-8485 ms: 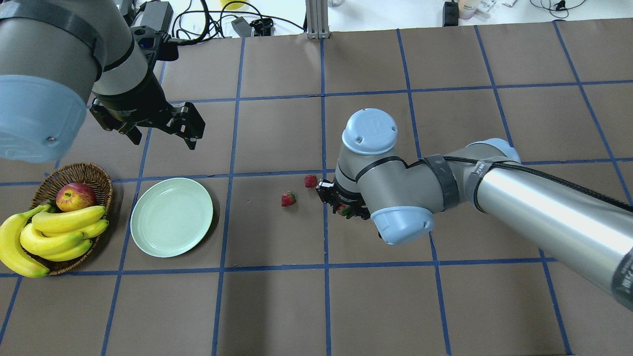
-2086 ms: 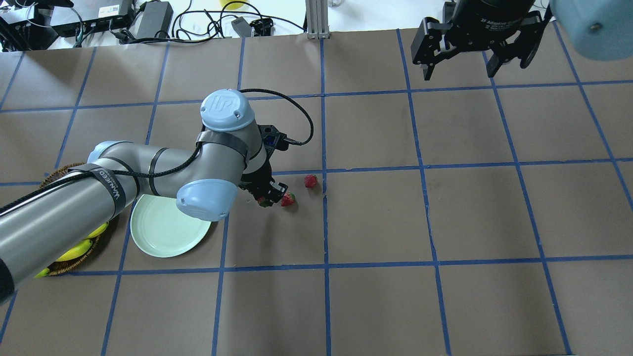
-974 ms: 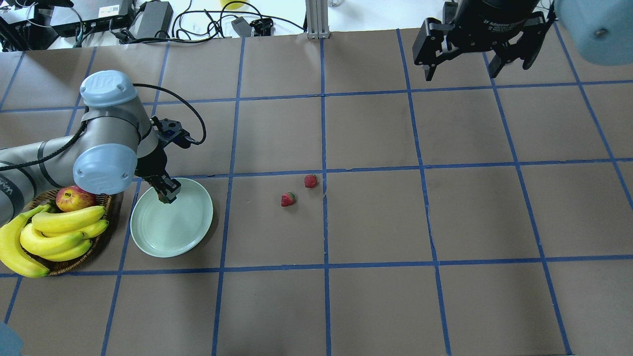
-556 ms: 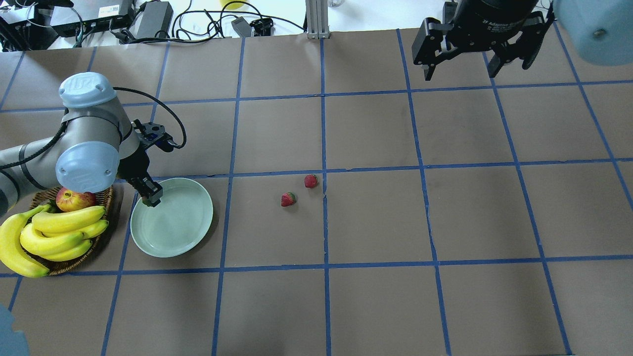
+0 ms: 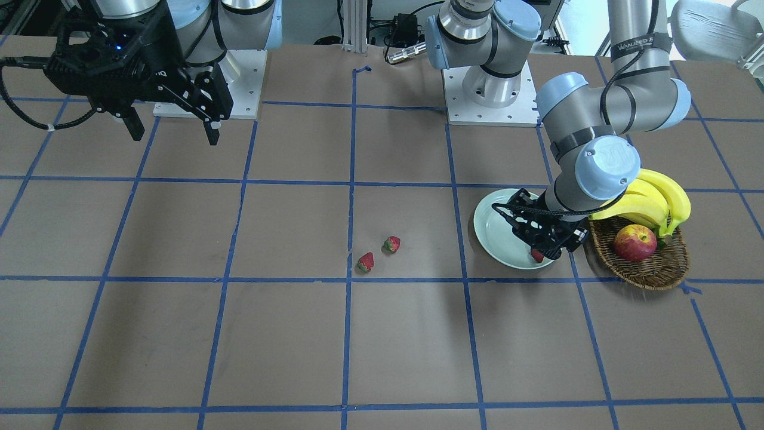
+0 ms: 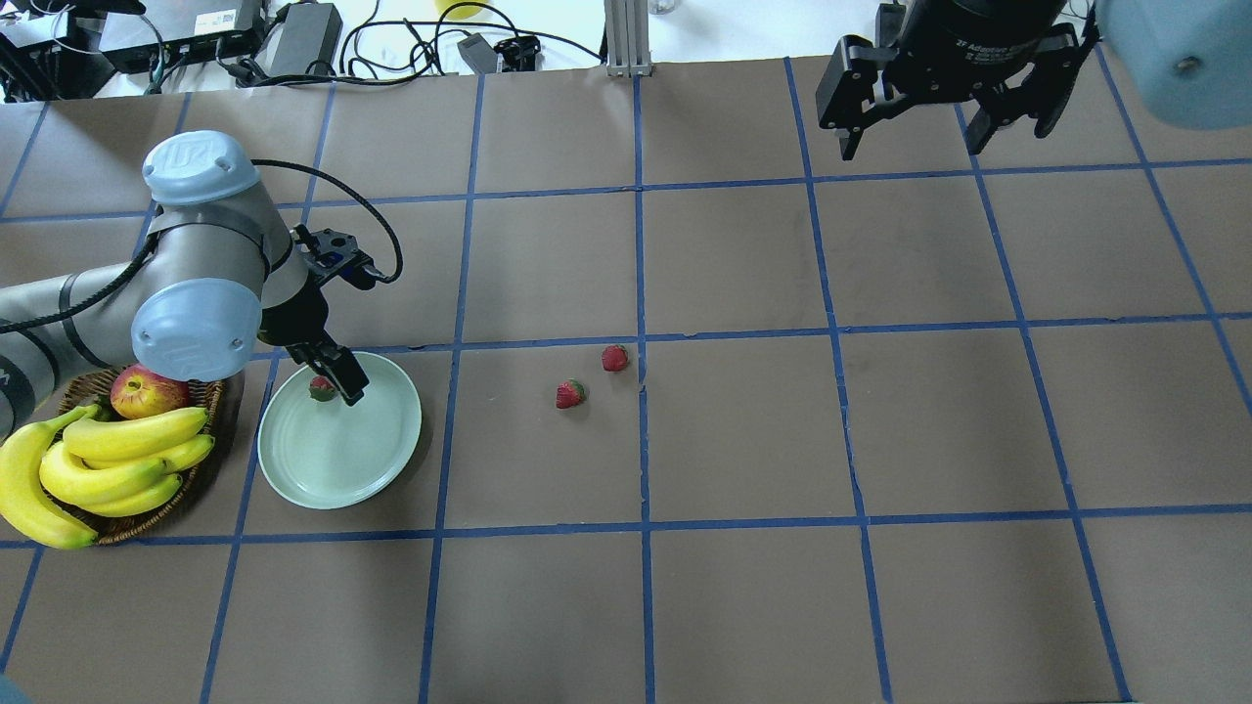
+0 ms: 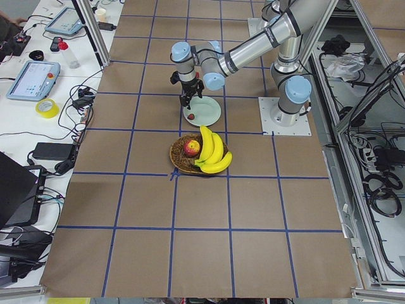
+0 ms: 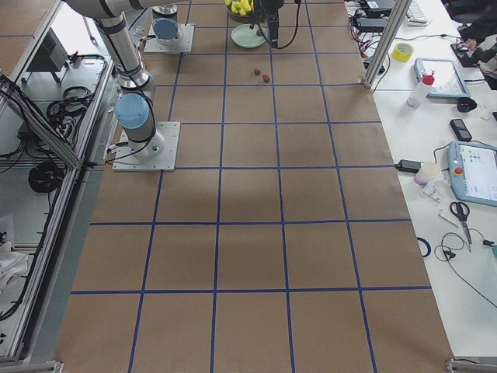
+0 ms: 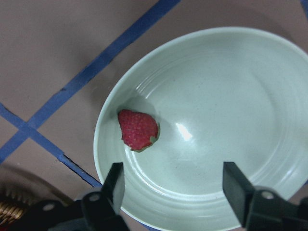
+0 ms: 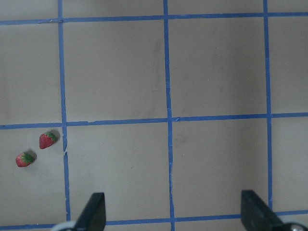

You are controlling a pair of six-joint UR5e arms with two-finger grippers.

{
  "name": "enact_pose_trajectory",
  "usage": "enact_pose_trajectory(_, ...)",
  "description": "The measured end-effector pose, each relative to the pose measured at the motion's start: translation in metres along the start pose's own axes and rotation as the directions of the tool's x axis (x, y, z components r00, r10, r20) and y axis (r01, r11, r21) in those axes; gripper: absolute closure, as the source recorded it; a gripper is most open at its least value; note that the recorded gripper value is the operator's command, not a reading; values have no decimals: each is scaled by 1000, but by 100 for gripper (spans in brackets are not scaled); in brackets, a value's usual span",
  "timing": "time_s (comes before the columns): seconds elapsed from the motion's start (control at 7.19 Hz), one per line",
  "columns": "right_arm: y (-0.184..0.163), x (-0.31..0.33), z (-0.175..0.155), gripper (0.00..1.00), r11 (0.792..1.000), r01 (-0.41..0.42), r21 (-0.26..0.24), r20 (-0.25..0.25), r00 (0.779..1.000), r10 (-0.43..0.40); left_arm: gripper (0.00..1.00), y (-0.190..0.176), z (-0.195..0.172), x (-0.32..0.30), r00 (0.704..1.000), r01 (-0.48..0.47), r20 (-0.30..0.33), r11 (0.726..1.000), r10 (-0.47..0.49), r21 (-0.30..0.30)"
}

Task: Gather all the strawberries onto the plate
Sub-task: 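Move the left gripper back to the strawberries, then grasp a second strawberry with the left gripper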

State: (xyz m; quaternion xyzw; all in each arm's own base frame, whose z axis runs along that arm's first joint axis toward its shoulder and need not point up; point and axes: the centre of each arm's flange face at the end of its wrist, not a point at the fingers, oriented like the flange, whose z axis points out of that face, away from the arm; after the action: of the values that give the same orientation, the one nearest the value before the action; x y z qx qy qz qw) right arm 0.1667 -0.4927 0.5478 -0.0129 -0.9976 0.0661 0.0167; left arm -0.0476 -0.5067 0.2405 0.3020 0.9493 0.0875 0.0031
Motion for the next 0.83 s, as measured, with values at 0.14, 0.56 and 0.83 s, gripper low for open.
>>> enact_pose_trajectory(0.14,0,0,0,0,1000,0,-2,0,1000,0,0,-14,-5,29,995,97,-35,995,-96,30)
enact_pose_trajectory(0.56,2,0,1,0,1000,0,-8,-4,1000,-1,0,-58,-6,119,922,383,-88,921,-377,67)
enact_pose_trajectory(0.83,2,0,0,0,1000,1,-8,-4,1000,-2,0,-83,1,164,885,460,-142,881,-444,108)
